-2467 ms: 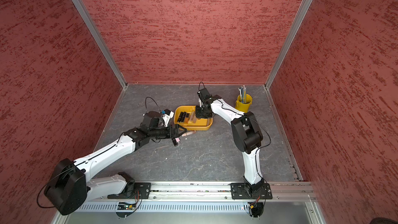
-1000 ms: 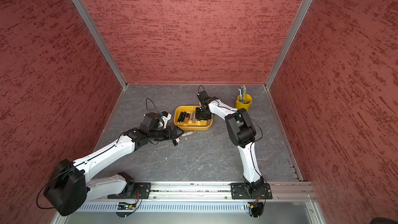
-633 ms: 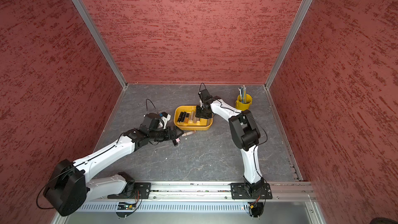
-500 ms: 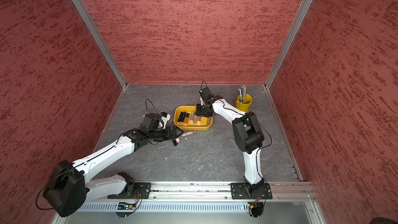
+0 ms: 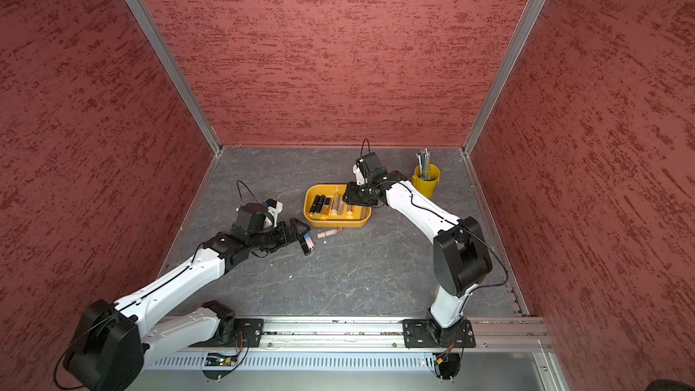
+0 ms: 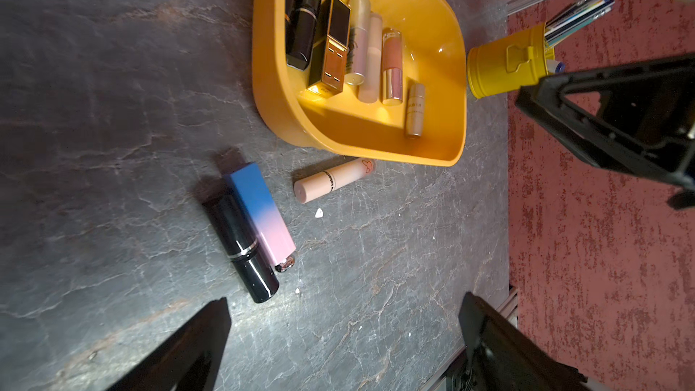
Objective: Put the lipstick into the storage box
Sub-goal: Place the lipstick in the storage box, then pick up the lipstick at the center of the board.
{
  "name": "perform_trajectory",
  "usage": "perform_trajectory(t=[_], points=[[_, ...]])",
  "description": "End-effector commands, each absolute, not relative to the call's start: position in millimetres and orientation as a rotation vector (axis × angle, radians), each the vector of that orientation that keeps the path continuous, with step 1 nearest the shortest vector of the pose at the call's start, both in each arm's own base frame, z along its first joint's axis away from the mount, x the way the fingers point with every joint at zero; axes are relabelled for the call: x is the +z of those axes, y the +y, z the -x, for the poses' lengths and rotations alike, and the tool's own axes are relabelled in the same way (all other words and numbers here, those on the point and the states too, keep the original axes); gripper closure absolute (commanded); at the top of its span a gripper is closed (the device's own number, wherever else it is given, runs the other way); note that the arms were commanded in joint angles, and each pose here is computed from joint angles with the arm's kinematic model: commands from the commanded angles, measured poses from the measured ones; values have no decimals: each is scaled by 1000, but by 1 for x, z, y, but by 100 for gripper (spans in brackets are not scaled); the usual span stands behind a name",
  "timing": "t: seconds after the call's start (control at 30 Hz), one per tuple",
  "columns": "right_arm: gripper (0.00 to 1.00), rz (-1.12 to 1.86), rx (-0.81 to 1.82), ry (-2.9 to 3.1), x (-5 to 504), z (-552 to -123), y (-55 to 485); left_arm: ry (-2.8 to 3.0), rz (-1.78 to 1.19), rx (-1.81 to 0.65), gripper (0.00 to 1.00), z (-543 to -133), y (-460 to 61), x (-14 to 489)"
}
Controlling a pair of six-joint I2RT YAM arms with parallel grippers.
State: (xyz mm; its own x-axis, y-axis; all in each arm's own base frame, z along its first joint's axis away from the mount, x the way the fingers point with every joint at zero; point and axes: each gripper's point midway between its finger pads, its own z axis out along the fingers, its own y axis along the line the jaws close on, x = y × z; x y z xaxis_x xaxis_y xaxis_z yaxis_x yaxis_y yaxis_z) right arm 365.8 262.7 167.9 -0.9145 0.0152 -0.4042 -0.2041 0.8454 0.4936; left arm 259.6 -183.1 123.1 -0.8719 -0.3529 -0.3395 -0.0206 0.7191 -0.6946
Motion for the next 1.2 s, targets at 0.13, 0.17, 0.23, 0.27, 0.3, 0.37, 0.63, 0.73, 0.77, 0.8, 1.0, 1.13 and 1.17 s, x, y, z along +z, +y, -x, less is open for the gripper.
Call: perform_trajectory(t=[0.13, 0.17, 0.23, 0.27, 0.3, 0.37, 0.63, 0.73, 0.77, 0.8, 1.0, 1.13, 1.17], points=[[56, 324, 823, 2610, 179, -325, 288, 2387, 420, -1114, 0, -264, -174, 127], [55, 345, 822, 2613, 177, -321, 292, 2381, 435, -1124, 0, -264, -173, 127], [55, 394, 819, 2622, 174, -310, 303, 2367, 468, -1133, 0, -264, -167, 126], [54, 413, 812, 2627, 172, -306, 307, 2361, 479, -1134, 0, -263, -165, 126], [54, 440, 803, 2632, 169, -301, 312, 2356, 493, -1133, 0, -262, -162, 126], [54, 481, 785, 2642, 163, -292, 322, 2346, 510, -1126, 0, -260, -156, 126], [53, 637, 677, 2694, 133, -259, 356, 2298, 610, -1086, 0, -248, -131, 124], [53, 697, 589, 2714, 119, -251, 363, 2274, 642, -1084, 0, -245, -124, 123], [53, 711, 562, 2720, 115, -250, 364, 2270, 649, -1083, 0, -245, -123, 123], [53, 731, 537, 2728, 109, -248, 366, 2267, 656, -1081, 0, -243, -121, 122], [53, 799, 478, 2748, 89, -242, 381, 2262, 682, -1073, 0, -240, -115, 119], [53, 818, 438, 2769, 75, -244, 386, 2259, 699, -1063, 0, -238, -111, 116], [53, 817, 429, 2772, 73, -246, 387, 2258, 703, -1063, 0, -238, -110, 116]])
